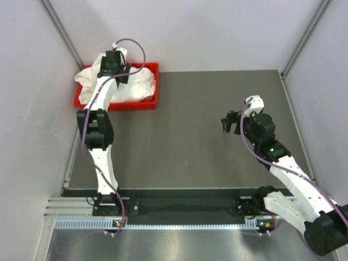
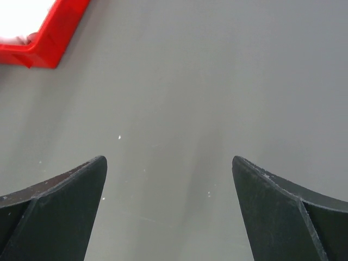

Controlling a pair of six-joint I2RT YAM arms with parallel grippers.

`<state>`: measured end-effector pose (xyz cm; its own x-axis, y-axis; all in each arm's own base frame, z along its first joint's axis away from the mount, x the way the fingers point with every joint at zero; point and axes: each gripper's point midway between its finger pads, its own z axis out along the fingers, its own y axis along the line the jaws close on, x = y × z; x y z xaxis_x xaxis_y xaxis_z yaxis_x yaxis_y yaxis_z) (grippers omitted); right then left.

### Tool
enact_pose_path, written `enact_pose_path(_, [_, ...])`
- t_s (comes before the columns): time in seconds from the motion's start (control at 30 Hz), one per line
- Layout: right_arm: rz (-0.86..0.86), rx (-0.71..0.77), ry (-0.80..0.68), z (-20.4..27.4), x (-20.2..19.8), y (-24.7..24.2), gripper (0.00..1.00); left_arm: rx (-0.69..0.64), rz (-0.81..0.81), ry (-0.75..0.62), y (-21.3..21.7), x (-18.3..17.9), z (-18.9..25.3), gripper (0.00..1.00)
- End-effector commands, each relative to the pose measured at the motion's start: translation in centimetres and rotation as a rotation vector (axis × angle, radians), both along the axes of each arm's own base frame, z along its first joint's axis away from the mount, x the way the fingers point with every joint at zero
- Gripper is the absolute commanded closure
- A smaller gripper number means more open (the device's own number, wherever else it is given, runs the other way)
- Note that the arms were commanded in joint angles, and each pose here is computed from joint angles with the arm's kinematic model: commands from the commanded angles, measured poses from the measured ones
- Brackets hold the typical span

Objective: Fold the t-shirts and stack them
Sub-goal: Grab the tshirt from the pile, then move the tshirt to the center of the board

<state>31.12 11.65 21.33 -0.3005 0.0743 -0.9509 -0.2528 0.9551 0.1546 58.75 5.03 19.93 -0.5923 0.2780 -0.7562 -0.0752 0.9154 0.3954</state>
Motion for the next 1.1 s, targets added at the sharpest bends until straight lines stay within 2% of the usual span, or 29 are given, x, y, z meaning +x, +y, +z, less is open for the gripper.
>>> enact_pose_path(0.0, [-0.028, -0.009, -0.061, 2.6, 1.2, -0.3, 0.00, -0.016, 0.005, 0.082, 0.0, 2.4, -4.3, 0.13])
enact_pose_path(0.03, [-0.030, -0.007, -0.064, 2.6, 1.2, -0.3, 0.00, -0.035, -0.012, 0.066, -0.4, 3.3, -3.8, 0.19])
enact_pose_path(0.1, [-0.031, -0.006, -0.057, 2.5, 1.4, -0.2, 0.00, -0.083, -0.053, 0.102, -1.6, 3.6, -5.8, 0.59])
enact_pose_path(0.13, [-0.033, -0.009, -0.055, 2.5, 1.5, -0.3, 0.00, -0.091, -0.048, 0.107, -1.6, 3.4, -6.3, 0.92])
enact_pose_path(0.17, [-0.034, -0.008, -0.056, 2.7, 1.5, -0.2, 0.00, -0.096, -0.040, 0.073, -1.6, 3.4, -5.0, 1.00])
enact_pose_path(0.27, [-0.028, 0.000, -0.059, 2.9, 1.5, -0.1, 0.00, -0.106, -0.043, 0.019, -1.7, 2.0, -2.4, 1.00])
enact_pose_path(0.4, [0.003, 0.029, -0.067, 3.6, 1.4, 0.6, 0.00, -0.112, -0.078, -0.111, -2.1, -0.3, 3.8, 1.00])
enact_pose_path(0.43, [0.010, 0.040, -0.070, 3.9, 1.4, 0.8, 0.00, -0.121, -0.101, -0.151, -2.5, -1.6, 6.4, 1.00])
enact_pose_path(0.6, [0.090, 0.093, -0.082, 5.1, 0.9, 2.5, 0.00, -0.171, -0.209, -0.242, -4.6, -6.5, 14.3, 1.00])
enact_pose_path(0.63, [0.103, 0.102, -0.085, 5.3, 0.8, 2.7, 0.00, -0.181, -0.236, -0.269, -5.2, -8.8, 16.9, 1.00])
enact_pose_path(0.7, [0.156, 0.121, -0.092, 6.0, 0.2, 3.6, 0.00, -0.230, -0.359, -0.302, -7.8, -11.4, 19.8, 1.00])
enact_pose_path(0.73, [0.175, 0.126, -0.103, 6.5, 0.0, 3.8, 0.00, -0.236, -0.416, -0.372, -8.7, -14.2, 23.4, 1.00])
enact_pose_path(0.8, [0.229, 0.146, -0.143, 7.9, -0.6, 4.6, 0.00, -0.279, -0.597, -0.387, -12.4, -18.2, 25.6, 1.00])
enact_pose_path(0.83, [0.241, 0.150, -0.152, 8.3, -0.8, 4.7, 0.00, -0.293, -0.684, -0.429, -13.8, -20.9, 28.5, 1.00])
enact_pose_path(0.87, [0.254, 0.161, -0.175, 9.3, -1.2, 4.8, 0.00, -0.373, -0.787, -0.363, -16.1, -23.4, 28.2, 1.00])
enact_pose_path(0.97, [0.288, 0.186, -0.211, 11.0, -2.2, 5.1, 0.00, -0.458, -0.983, -0.339, -19.8, -28.4, 30.0, 1.00])
enact_pose_path(1.07, [0.311, 0.192, -0.229, 12.1, -2.8, 5.3, 0.00, -0.507, -1.070, -0.269, -22.8, -30.2, 28.6, 1.00])
